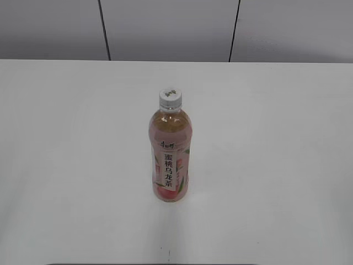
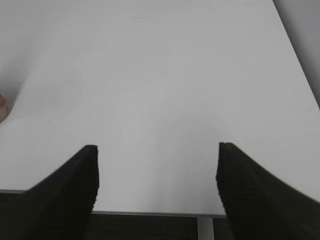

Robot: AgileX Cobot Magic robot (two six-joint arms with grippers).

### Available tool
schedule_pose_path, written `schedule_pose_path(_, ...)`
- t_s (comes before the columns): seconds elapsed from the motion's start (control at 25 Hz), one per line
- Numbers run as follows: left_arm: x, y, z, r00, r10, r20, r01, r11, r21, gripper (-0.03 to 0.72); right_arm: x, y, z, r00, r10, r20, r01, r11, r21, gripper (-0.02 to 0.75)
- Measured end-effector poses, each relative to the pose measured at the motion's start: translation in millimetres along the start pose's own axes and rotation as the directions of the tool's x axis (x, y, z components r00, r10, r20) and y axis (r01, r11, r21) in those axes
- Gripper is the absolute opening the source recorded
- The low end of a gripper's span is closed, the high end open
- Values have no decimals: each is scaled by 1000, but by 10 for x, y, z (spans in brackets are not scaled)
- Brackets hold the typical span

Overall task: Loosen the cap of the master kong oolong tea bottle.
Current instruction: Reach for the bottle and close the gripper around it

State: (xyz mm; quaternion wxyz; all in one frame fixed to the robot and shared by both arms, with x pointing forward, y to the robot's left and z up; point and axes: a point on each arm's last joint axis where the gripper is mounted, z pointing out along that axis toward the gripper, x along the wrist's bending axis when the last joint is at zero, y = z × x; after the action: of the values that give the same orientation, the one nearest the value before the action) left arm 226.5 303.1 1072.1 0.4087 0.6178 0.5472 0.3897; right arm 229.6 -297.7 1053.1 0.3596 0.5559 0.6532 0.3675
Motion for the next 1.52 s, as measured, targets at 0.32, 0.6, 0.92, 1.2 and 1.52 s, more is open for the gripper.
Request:
schedule_pose_path(0.32,0,14,12,1000,0,0,0,1000,5,468,0,0,0,1000,0,0,0,1000,0,555)
schedule_pose_path(0.6,-5,355,177,1000,-14,14,16,989,-148,468,0,0,0,1000,0,0,0,1000,0,555)
schedule_pose_path(0.92,-14,798,833,994,-94,56,104,965,-242,468,0,0,0,1000,0,0,0,1000,0,555)
schedule_pose_path(1.2,31,959,1753,991,-132,18,132,953,-271,468,0,0,0,1000,0,0,0,1000,0,555)
schedule_pose_path(1.52,49,648,2628,990,-135,-30,128,976,-176,468,0,0,0,1000,0,0,0,1000,0,555)
